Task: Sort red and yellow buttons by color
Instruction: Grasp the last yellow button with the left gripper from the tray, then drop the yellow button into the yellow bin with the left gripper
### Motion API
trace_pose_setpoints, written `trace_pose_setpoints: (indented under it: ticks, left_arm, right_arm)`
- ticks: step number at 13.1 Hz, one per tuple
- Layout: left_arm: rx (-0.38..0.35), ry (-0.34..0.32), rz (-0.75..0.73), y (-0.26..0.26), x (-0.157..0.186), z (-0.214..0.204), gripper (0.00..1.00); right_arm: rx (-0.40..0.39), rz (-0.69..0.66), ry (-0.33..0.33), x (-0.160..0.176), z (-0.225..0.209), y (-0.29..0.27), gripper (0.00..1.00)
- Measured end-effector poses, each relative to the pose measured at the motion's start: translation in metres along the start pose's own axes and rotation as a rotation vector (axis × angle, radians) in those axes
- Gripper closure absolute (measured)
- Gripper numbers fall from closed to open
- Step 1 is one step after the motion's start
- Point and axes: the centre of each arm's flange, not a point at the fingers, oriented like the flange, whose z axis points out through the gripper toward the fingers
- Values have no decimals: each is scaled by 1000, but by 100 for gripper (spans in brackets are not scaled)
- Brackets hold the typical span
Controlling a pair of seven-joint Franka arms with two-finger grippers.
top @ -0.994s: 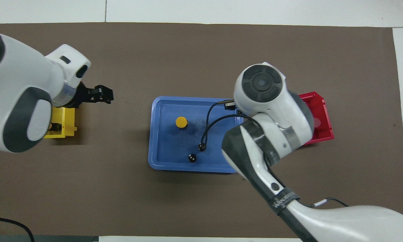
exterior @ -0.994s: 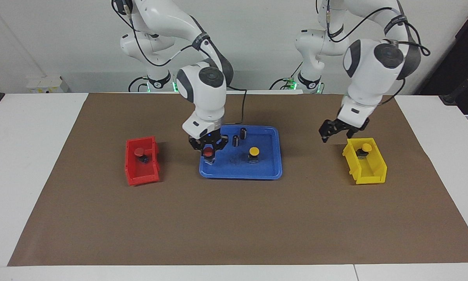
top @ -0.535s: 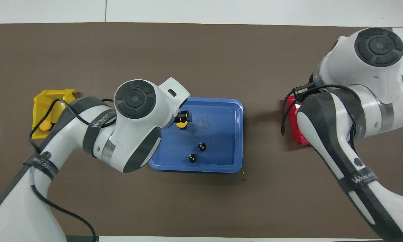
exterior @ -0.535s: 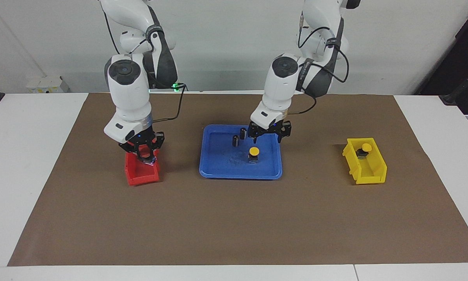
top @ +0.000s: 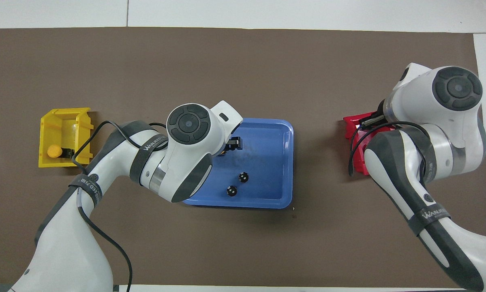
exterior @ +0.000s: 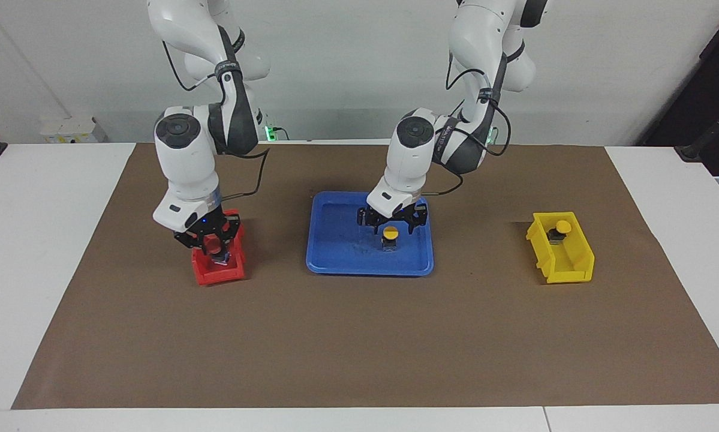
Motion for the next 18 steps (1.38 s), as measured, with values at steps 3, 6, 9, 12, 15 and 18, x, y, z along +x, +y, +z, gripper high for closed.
trace_pose_setpoints:
  ticks: [3, 6, 9, 12, 15, 18]
  left_arm:
    - [-24, -21, -61, 2, 0, 6, 31]
    - [-39, -32, -109, 5, 2, 11, 59]
    - [-26, -66, -155, -7, 24, -39, 59]
    - [-17, -92, -195, -108, 61, -121, 59]
    - [-44, -77, -153, -287, 90, -161, 59]
    - [-59, -54, -111, -428, 86, -154, 59]
  right_arm:
    - [-4, -25, 41, -19, 16, 6, 59]
    - [-7, -28, 71, -33, 30, 7, 59]
    - [-7, -31, 79, -38, 34, 4, 59]
    - [-7, -33, 93, -39, 38, 3, 57]
    - [-8, -32, 88, -37, 35, 4, 35]
    - [-2, -18, -2, -21, -7, 15, 30]
